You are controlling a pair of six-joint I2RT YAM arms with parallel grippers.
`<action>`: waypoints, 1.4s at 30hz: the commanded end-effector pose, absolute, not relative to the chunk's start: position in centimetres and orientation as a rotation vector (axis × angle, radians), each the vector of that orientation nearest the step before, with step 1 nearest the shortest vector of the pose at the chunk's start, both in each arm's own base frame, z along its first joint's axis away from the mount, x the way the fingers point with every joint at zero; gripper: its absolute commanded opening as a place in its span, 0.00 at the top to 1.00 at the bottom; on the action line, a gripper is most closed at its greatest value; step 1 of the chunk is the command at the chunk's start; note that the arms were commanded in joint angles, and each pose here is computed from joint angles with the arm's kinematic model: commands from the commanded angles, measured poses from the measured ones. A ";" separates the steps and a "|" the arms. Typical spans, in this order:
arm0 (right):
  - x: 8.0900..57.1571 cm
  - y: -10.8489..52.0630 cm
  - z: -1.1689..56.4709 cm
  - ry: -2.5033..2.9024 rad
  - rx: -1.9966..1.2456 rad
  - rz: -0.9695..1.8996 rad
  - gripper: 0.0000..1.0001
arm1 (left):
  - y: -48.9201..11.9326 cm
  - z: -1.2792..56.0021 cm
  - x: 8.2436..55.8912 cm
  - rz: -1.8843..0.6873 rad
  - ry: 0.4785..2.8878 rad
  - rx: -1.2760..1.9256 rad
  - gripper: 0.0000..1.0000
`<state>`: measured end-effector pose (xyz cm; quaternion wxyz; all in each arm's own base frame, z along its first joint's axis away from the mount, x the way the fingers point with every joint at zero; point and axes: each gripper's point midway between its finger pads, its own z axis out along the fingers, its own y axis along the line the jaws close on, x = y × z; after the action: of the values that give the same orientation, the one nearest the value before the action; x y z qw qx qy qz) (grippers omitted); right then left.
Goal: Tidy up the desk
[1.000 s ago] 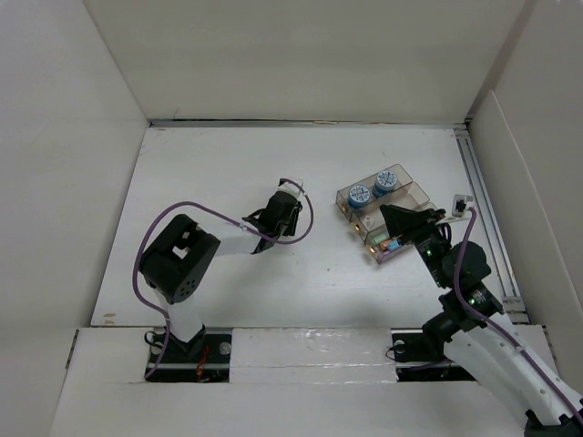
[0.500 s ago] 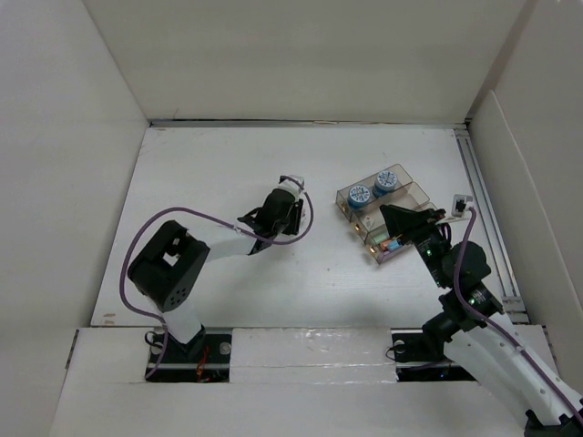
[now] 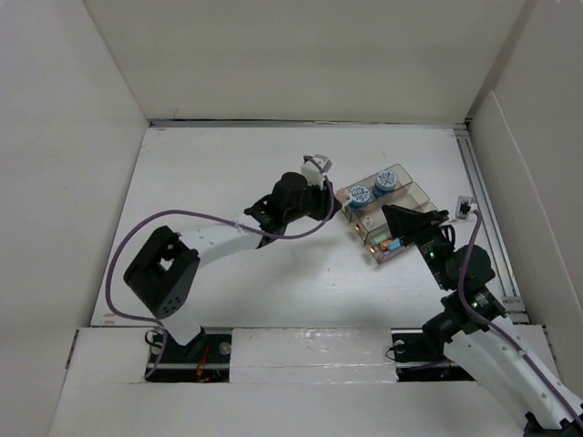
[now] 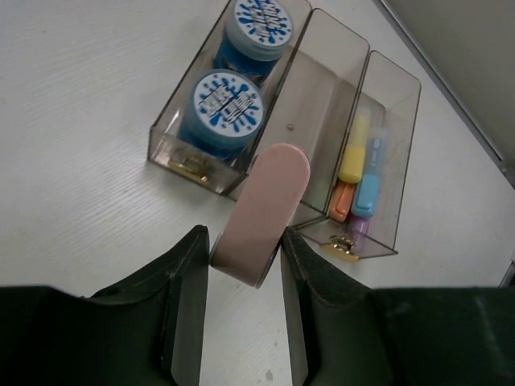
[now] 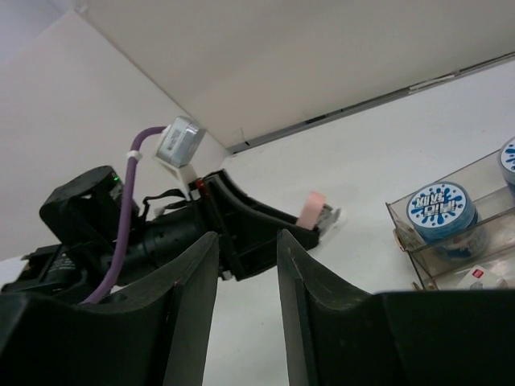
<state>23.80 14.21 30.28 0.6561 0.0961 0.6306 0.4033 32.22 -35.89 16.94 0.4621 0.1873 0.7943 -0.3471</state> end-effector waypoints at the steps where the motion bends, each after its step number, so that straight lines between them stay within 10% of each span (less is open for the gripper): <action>1: 23.0 13.9 33.1 1.339 0.207 0.954 0.59 | -40.3 18.7 31.6 -0.944 1.903 0.534 1.00; 24: 23.1 14.0 33.2 1.343 0.208 0.954 0.59 | -48.5 14.5 34.9 -1.007 1.957 0.597 1.00; 39: 23.2 13.3 33.0 1.333 0.238 0.929 0.59 | -47.1 20.9 34.3 -1.022 1.816 0.574 0.41; 40: 23.2 13.2 33.0 1.332 0.246 0.927 0.59 | -46.9 21.3 34.2 -1.014 1.808 0.579 0.02; 42: 23.1 13.3 33.1 1.329 0.239 0.934 0.60 | -46.0 22.8 34.2 -0.987 1.790 0.561 0.01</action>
<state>23.47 13.77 30.93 0.6642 0.1005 0.6202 0.4051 34.50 -46.52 14.13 0.4171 0.2353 0.7917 -0.3793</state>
